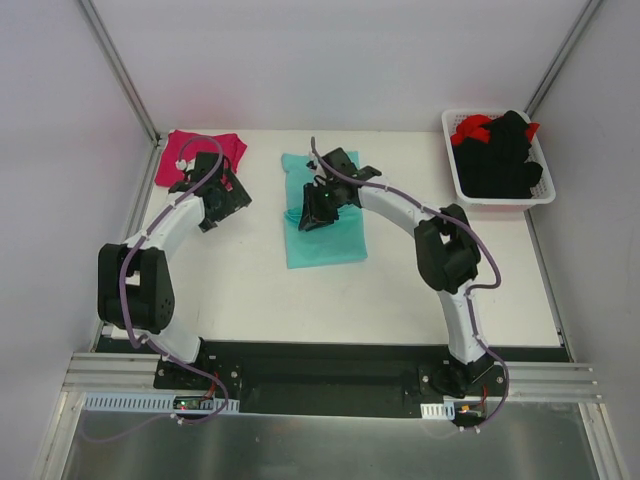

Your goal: Fold and stack the t-shirts

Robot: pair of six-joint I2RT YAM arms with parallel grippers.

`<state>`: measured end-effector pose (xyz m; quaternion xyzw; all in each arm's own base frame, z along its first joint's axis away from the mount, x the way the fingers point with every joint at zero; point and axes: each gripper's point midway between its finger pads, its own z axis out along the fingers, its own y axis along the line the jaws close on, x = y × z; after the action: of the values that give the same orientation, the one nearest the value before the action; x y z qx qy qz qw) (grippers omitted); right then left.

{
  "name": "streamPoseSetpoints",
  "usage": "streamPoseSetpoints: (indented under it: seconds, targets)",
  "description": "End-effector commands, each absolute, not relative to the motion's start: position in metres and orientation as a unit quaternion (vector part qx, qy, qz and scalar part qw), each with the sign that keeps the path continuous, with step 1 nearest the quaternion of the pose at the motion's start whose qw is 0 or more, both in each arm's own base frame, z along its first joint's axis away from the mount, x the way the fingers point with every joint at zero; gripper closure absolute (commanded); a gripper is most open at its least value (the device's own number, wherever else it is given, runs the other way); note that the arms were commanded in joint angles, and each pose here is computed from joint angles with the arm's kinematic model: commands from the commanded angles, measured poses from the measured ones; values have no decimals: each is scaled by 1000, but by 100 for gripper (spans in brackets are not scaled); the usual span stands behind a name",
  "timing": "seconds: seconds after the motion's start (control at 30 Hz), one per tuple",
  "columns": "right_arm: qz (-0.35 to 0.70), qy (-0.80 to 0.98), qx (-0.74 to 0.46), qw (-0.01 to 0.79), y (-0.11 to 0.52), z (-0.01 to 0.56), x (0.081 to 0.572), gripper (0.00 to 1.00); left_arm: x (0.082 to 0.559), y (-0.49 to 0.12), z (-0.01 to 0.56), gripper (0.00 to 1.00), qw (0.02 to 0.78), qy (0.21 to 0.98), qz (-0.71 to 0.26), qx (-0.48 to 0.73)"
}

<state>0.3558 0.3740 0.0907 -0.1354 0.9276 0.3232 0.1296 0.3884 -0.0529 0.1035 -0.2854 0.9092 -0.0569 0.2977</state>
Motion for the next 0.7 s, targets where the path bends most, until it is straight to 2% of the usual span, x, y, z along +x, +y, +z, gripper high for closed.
streamPoseSetpoints:
  seconds: [0.0,0.3,0.43,0.67]
  targets:
    - [344,919,-131,138,397,101,364,70,390,-47,139,1,327,898,-64,-286]
    - [330,924,-130,142,400,78,387,71,386,-47,143,1,328,897,-69,-287]
    - [330,923,-122,154,400,69,411,71,383,-48,141,1,324,899,-70,-285]
    - [352,908,-88,207,384,88,478,68,372,-47,145,1,323,900,-71,-283]
